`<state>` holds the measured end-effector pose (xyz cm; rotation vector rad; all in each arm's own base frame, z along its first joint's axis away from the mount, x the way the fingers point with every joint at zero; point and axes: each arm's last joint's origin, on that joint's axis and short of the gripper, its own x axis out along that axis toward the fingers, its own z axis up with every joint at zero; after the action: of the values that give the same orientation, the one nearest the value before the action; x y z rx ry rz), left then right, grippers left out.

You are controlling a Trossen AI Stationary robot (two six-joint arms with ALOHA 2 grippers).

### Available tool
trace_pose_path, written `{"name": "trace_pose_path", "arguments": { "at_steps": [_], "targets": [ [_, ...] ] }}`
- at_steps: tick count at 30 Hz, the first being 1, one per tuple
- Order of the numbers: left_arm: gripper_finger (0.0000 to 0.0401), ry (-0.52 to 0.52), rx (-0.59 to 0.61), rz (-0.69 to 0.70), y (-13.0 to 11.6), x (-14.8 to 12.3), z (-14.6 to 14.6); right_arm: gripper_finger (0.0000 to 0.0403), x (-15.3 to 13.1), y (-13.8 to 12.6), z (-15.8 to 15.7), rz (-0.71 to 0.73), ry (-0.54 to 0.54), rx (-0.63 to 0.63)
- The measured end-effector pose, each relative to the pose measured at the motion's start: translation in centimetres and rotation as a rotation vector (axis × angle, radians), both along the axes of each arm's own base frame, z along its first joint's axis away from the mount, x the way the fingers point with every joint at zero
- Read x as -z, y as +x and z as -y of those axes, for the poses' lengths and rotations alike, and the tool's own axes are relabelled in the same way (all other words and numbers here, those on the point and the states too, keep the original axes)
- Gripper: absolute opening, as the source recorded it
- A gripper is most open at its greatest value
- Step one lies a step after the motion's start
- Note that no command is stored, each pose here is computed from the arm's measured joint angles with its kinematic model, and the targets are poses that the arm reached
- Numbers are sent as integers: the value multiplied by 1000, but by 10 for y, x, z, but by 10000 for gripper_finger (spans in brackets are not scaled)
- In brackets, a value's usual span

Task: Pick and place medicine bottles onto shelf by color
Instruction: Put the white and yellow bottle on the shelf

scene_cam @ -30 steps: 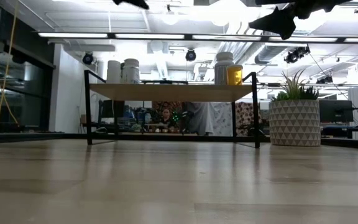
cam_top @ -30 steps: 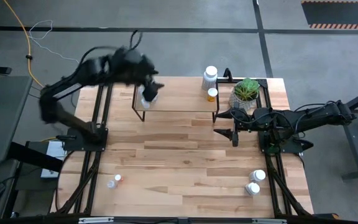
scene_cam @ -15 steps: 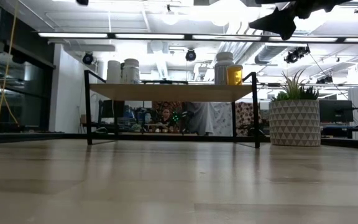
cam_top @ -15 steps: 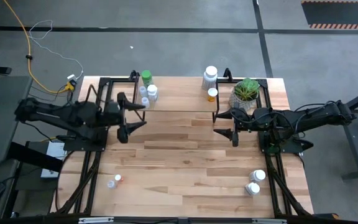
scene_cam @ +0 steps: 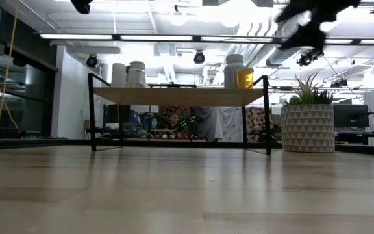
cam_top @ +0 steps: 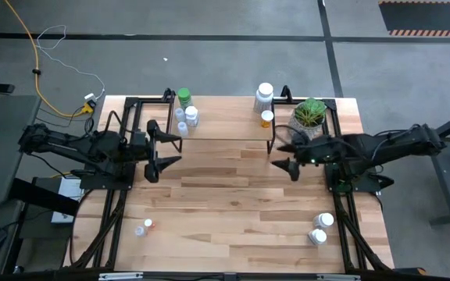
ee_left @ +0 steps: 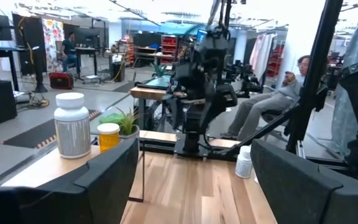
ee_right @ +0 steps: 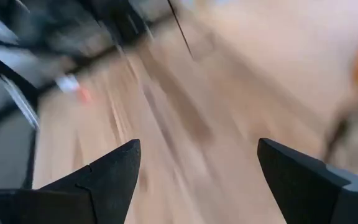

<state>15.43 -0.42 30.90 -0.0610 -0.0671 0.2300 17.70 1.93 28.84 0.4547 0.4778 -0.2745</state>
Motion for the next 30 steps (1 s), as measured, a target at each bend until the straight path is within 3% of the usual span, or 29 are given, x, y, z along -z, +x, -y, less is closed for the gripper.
{"name": "trace_pose_path", "arguments": {
  "at_steps": [7, 11, 15, 21, 30],
  "targets": [
    [300, 1, 0, -17, 0, 2, 0, 314, 7, -24, -33, -668, 278, 218],
    [300, 1, 0, -20, 0, 2, 0, 314, 19, -36, -62, -900, 379, 320],
    [300, 2, 7, -22, 0, 2, 0, 314, 30, -44, -91, -1002, 469, 379],
    [300, 3, 47, -22, 1, 2, 1, 314, 39, -55, -120, -1021, 524, 457],
    [300, 3, 49, -22, 1, 2, 1, 314, 56, -56, -144, -1038, 500, 549]
  ]
}}
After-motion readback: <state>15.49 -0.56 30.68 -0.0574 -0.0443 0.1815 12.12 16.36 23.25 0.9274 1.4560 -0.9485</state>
